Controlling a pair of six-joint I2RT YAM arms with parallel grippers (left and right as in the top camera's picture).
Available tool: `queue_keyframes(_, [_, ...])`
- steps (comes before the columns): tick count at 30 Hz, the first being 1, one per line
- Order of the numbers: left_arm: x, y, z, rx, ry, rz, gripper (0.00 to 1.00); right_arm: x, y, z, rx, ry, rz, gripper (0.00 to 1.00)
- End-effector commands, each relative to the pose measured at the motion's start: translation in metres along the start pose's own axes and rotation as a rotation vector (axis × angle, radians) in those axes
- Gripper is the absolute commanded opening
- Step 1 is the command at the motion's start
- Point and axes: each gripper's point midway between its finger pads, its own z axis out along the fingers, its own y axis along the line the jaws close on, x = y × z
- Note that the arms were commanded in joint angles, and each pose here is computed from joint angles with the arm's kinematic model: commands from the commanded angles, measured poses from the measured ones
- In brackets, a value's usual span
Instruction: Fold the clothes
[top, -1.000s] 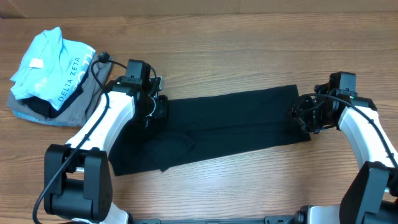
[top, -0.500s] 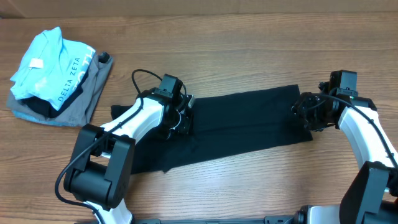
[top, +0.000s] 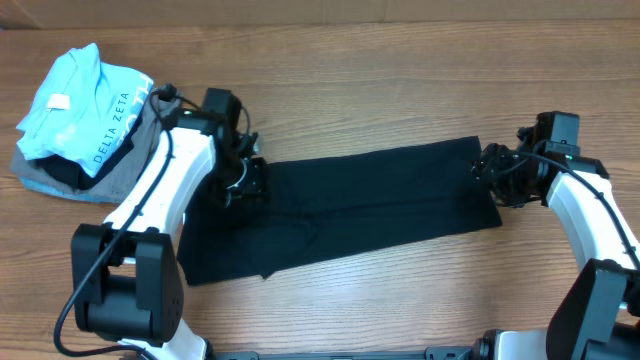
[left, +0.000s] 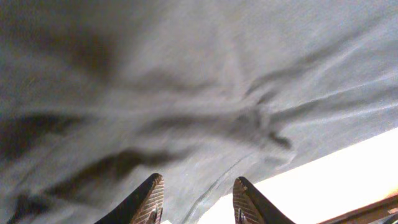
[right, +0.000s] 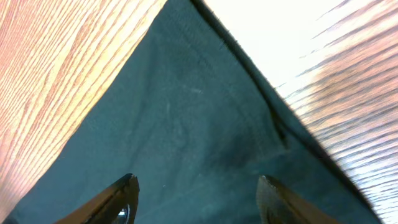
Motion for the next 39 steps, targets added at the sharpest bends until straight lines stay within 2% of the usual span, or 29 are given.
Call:
queue_keyframes(1, [0.016,0.018,0.012,-0.042,0.041,-0.03,0.4,-0.012,-0.005,-0.006,0.005,-0.035,-0.035,0.67])
queue_keyframes(4, [0.026,0.032,0.035,-0.06,0.048,-0.089,0.39,-0.016,-0.008,-0.007,0.002,-0.046,-0.025,0.68])
queue_keyframes(8, [0.033,0.053,0.065,-0.118,0.016,-0.171,0.21,-0.022,-0.01,-0.009,-0.001,-0.065,-0.018,0.69])
queue_keyframes(11, [0.034,0.08,0.076,-0.237,-0.036,-0.198,0.14,-0.023,-0.009,-0.009,-0.007,-0.069,-0.02,0.7])
queue_keyframes(14, [0.018,0.104,0.075,-0.352,-0.128,-0.195,0.11,-0.025,-0.008,-0.009,-0.01,-0.077,-0.023,0.71])
queue_keyframes(16, [-0.005,0.107,0.072,-0.351,-0.214,-0.161,0.12,-0.027,-0.007,-0.009,-0.013,-0.087,-0.026,0.72])
queue_keyframes(19, [-0.027,0.104,0.065,-0.33,-0.291,-0.149,0.17,-0.029,-0.007,-0.009,-0.01,-0.097,-0.042,0.8])
queue_keyframes(23, [-0.053,0.093,0.044,-0.311,-0.347,-0.103,0.24,-0.034,-0.005,-0.009,-0.012,-0.114,-0.111,0.82])
queue_keyframes(26, [-0.065,0.082,0.023,-0.293,-0.348,-0.074,0.34,-0.035,-0.006,-0.006,-0.008,-0.115,-0.174,0.85])
queue_keyframes(29, [-0.068,0.07,0.002,-0.27,-0.323,-0.072,0.48,-0.033,-0.015,0.005,0.023,-0.089,-0.207,0.85])
queue_keyframes(33, [-0.073,0.051,-0.027,-0.219,-0.309,-0.066,0.69,-0.022,-0.032,0.032,0.063,-0.004,-0.2,0.84])
queue_keyframes(37, [-0.072,0.04,-0.057,-0.208,-0.292,-0.053,0.79,0.008,-0.038,0.058,0.016,0.149,-0.185,0.78])
queue_keyframes(39, [-0.068,0.036,-0.07,-0.214,-0.275,-0.03,0.8,0.022,-0.032,0.064,-0.058,0.218,-0.19,0.74])
